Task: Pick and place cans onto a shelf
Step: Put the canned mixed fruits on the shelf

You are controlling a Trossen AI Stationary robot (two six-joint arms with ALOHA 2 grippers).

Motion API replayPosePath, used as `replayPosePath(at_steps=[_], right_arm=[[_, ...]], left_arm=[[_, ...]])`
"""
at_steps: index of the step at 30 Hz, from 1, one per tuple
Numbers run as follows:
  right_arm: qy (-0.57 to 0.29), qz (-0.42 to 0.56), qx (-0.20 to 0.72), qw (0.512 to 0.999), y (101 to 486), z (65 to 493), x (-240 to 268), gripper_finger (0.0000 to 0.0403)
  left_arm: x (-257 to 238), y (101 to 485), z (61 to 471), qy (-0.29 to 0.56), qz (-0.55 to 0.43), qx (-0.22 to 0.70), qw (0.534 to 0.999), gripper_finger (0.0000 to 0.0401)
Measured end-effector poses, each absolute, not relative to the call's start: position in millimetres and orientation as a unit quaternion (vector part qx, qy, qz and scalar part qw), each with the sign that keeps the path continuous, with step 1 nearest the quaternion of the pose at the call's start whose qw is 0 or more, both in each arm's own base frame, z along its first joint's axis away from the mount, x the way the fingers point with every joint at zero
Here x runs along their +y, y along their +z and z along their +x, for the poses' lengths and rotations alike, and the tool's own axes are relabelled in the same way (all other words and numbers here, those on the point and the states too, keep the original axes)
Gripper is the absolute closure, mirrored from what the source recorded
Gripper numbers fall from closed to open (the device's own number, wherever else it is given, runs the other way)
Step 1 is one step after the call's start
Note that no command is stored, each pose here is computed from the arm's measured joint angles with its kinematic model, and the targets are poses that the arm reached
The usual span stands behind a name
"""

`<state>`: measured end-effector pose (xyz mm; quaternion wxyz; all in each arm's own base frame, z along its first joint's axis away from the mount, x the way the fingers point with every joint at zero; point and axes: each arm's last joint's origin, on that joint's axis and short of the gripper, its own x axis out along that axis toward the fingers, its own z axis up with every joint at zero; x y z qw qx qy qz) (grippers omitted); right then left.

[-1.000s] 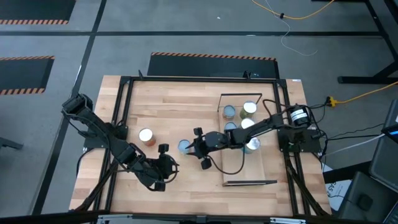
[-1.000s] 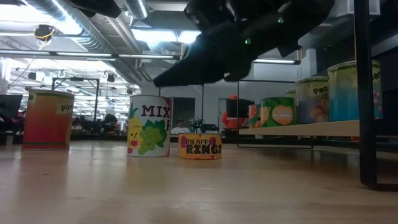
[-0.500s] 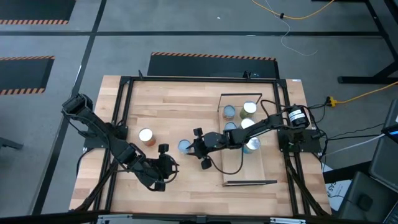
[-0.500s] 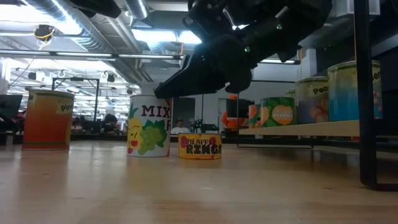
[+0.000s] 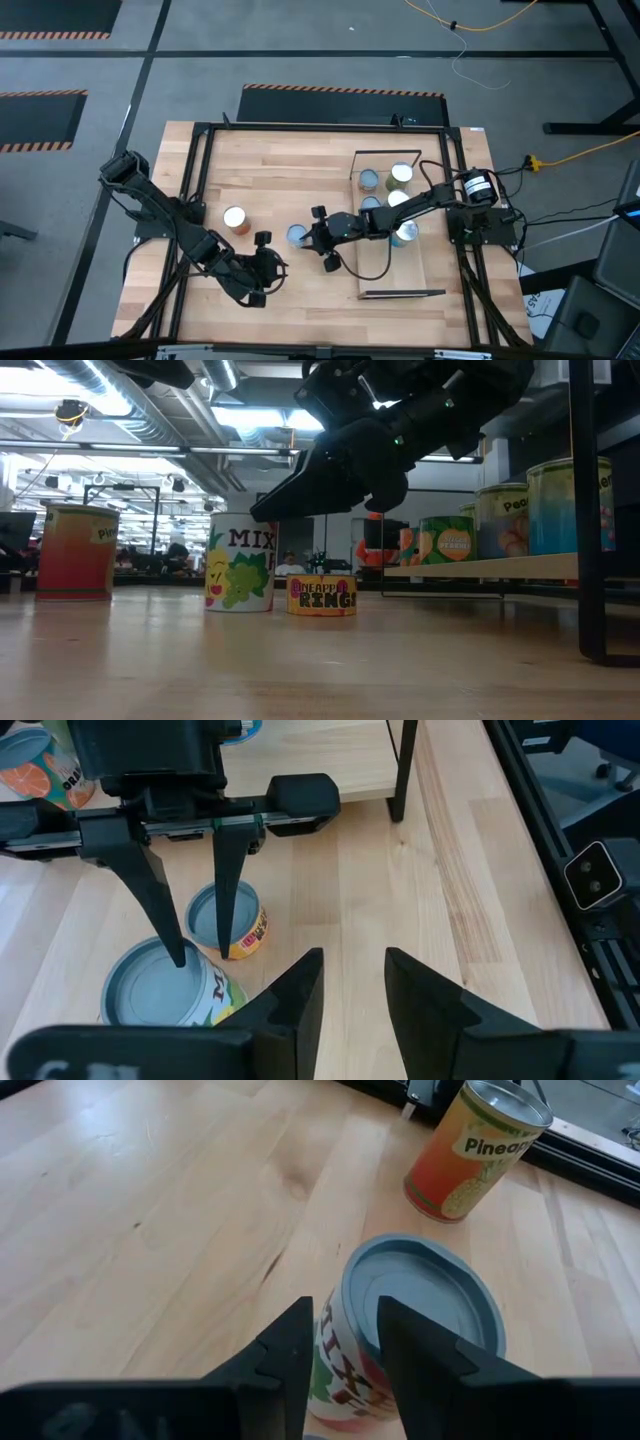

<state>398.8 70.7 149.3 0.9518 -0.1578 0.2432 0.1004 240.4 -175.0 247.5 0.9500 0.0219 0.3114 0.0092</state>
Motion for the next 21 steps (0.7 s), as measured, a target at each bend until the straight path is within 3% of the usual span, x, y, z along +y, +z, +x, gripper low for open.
replayPosePath(at_steps=[14,21], right_arm=[[0.092,-0.162,0.258,0.948,148.3,397.5,70.4,0.0288],[0.088,-0.163,0.259,0.948,148.3,397.5,69.9,0.0337]], left_arm=[[-175.1,247.8,240.5,0.009,0.022,0.311,0.95,0.0299],[-175.1,247.8,240.5,0.009,0.022,0.311,0.95,0.0299]])
